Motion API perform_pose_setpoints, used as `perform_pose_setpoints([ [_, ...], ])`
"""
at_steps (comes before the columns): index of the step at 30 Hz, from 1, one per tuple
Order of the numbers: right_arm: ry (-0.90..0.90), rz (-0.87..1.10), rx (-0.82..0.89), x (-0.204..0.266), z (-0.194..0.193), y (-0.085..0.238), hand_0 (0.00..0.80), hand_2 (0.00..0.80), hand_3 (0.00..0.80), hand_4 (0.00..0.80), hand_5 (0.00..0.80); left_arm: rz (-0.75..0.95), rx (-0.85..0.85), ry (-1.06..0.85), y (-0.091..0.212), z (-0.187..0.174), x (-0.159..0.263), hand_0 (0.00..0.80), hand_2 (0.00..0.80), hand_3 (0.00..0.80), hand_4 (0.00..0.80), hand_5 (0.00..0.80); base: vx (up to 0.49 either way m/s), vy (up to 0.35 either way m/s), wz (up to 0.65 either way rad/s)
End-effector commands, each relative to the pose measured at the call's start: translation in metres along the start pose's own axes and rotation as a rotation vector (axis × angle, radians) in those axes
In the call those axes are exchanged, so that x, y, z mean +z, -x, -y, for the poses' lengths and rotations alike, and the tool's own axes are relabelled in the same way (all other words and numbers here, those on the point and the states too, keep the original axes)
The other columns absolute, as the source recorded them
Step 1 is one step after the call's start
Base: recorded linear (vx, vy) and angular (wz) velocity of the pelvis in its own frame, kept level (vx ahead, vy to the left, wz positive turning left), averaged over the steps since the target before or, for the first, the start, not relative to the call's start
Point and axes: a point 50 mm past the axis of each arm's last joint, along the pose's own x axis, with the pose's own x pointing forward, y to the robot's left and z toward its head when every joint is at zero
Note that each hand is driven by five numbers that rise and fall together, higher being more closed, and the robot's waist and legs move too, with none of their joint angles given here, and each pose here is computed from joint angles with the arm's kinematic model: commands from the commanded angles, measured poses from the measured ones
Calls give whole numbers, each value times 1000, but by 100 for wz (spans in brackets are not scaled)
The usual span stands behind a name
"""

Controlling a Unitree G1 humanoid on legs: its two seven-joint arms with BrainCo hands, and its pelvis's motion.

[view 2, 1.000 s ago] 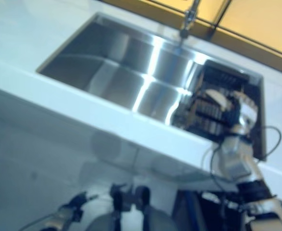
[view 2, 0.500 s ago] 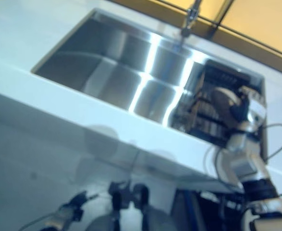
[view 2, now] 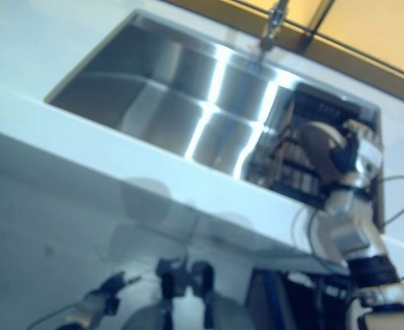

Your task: Take plates into dishwasher

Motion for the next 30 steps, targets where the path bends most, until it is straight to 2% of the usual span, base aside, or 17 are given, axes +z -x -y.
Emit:
perform_pose_setpoints([
  [1,-32,133,-261,23,58,-31,800,800,800,800,800,9,-3,0,1,1,-2,0,0,0,0,0,0,0,0],
  [14,-13,183,-424,20,103,-38,800,800,800,800,800,-35,-16,-18,5,3,-19,0,0,0,0,0,-11,11,-5],
  [21,-18,151,-431,10,115,-37,800,800,800,800,800,-81,-25,-59,8,2,-34,0,0,0,0,0,-5,12,-10],
  [30,-43,97,-394,0,123,-36,800,800,800,800,800,-142,-5,-66,14,-6,-51,0,0,0,0,0,-2,6,-39],
])
